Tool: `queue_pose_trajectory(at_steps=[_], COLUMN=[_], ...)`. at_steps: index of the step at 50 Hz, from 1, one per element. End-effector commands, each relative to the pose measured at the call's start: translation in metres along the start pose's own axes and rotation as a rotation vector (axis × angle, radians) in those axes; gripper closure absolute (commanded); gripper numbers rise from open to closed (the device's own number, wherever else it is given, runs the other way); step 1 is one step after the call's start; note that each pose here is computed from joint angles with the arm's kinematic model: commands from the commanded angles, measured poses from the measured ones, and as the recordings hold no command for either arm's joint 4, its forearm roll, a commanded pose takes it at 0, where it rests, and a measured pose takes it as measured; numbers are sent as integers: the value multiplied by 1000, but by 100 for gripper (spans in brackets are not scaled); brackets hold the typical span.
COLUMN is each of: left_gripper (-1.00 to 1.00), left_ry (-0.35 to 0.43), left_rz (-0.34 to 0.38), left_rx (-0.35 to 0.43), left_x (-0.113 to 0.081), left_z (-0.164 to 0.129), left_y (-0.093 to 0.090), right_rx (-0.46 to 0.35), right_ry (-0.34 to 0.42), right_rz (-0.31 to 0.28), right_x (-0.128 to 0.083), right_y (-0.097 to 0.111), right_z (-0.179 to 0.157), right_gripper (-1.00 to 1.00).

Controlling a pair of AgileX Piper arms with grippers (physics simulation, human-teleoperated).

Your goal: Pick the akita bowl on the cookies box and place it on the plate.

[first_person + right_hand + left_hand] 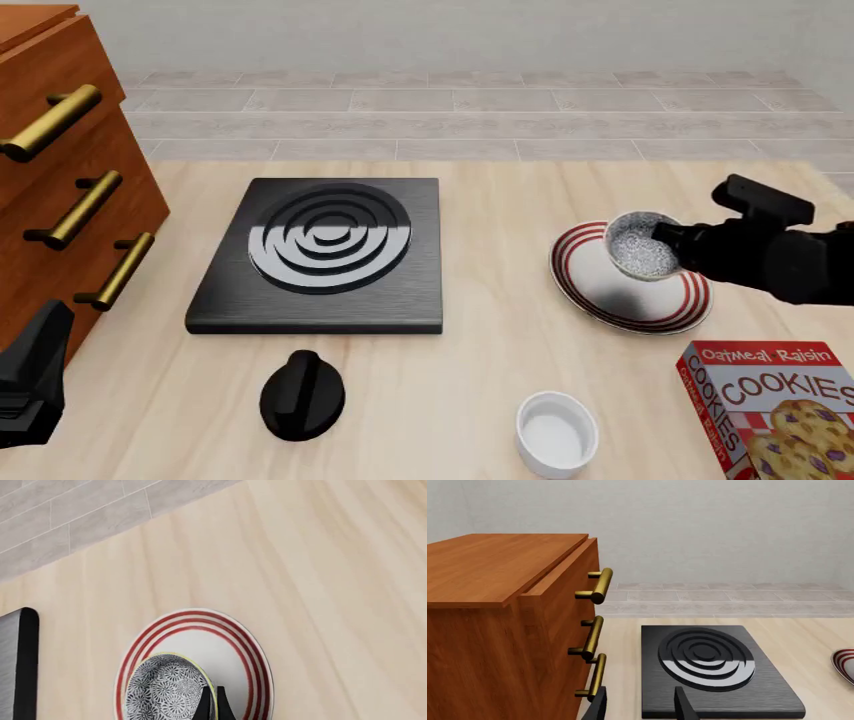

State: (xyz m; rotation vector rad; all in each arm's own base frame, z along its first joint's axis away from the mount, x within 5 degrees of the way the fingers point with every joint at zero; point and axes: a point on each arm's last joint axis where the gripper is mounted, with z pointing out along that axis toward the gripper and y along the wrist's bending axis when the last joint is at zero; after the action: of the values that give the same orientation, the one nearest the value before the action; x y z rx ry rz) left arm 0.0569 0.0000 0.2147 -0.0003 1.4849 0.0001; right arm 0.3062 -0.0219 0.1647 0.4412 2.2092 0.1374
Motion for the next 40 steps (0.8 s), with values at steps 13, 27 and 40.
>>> queue_pose_trajectory(at_steps=[13, 27, 40], left_gripper=[-100, -100, -100], left_ry=[0, 0, 0], left_rz=[0, 0, 0], left_rx=[0, 0, 0], left_x=[0, 0, 0], left_z=[0, 0, 0], left_y=[0, 0, 0], right_rx=[4, 6, 6], right_ry=[9, 16, 20], right_rz=[0, -2, -5], right_x=[-3, 0, 4], right_y=[1, 0, 0], right_z=[14, 18, 21], right_gripper=[100, 100, 100])
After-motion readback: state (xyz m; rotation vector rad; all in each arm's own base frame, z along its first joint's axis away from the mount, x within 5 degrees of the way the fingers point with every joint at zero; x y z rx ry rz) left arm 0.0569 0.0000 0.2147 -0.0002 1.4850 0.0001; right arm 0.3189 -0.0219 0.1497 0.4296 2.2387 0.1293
